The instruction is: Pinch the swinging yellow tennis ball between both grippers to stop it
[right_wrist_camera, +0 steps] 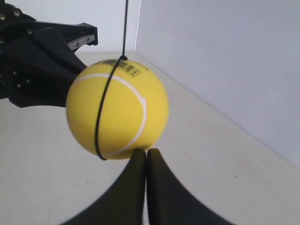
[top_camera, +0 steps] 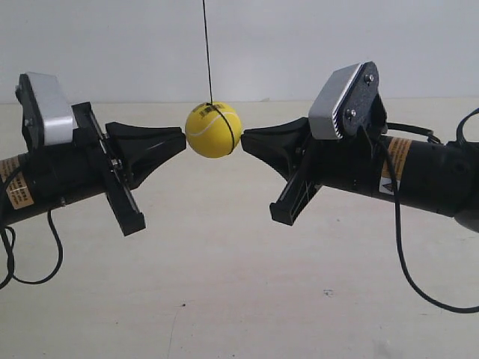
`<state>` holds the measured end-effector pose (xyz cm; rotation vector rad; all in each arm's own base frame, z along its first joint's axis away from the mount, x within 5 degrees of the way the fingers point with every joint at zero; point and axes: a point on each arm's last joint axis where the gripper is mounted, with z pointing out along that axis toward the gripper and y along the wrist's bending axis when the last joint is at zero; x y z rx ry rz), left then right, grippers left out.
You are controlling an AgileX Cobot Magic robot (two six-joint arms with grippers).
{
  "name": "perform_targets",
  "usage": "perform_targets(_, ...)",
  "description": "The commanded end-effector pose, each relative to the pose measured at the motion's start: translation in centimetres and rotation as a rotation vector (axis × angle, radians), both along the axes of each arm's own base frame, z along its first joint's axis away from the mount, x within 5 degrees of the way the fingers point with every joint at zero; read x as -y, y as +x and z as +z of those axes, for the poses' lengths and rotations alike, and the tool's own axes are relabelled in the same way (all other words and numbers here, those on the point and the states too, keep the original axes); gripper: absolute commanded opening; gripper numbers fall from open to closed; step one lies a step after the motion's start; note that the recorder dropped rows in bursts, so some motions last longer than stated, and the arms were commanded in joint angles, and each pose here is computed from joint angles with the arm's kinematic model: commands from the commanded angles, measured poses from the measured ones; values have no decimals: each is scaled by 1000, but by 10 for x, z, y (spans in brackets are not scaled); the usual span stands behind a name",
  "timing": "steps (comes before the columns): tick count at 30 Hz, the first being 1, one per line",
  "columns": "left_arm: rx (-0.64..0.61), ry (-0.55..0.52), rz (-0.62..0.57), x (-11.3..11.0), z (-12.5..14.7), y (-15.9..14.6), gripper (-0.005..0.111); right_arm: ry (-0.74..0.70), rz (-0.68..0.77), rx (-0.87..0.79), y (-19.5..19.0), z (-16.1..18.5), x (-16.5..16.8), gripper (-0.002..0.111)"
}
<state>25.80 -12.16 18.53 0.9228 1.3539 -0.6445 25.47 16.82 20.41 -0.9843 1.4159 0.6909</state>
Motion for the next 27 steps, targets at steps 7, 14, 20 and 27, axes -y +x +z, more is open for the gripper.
perform_targets(7, 1, -6, -28, 1, 1, -3, 5, 6, 17, 19, 0, 2, -1, 0)
perform_targets(14, 1, -6, -28, 1, 1, -3, 5, 6, 17, 19, 0, 2, -1, 0)
perform_targets(20, 1, -6, -28, 1, 1, -3, 5, 7, 17, 17, 0, 2, -1, 0)
perform_targets(27, 2, -2, -35, 1, 1, -4, 5, 7, 17, 17, 0, 2, -1, 0)
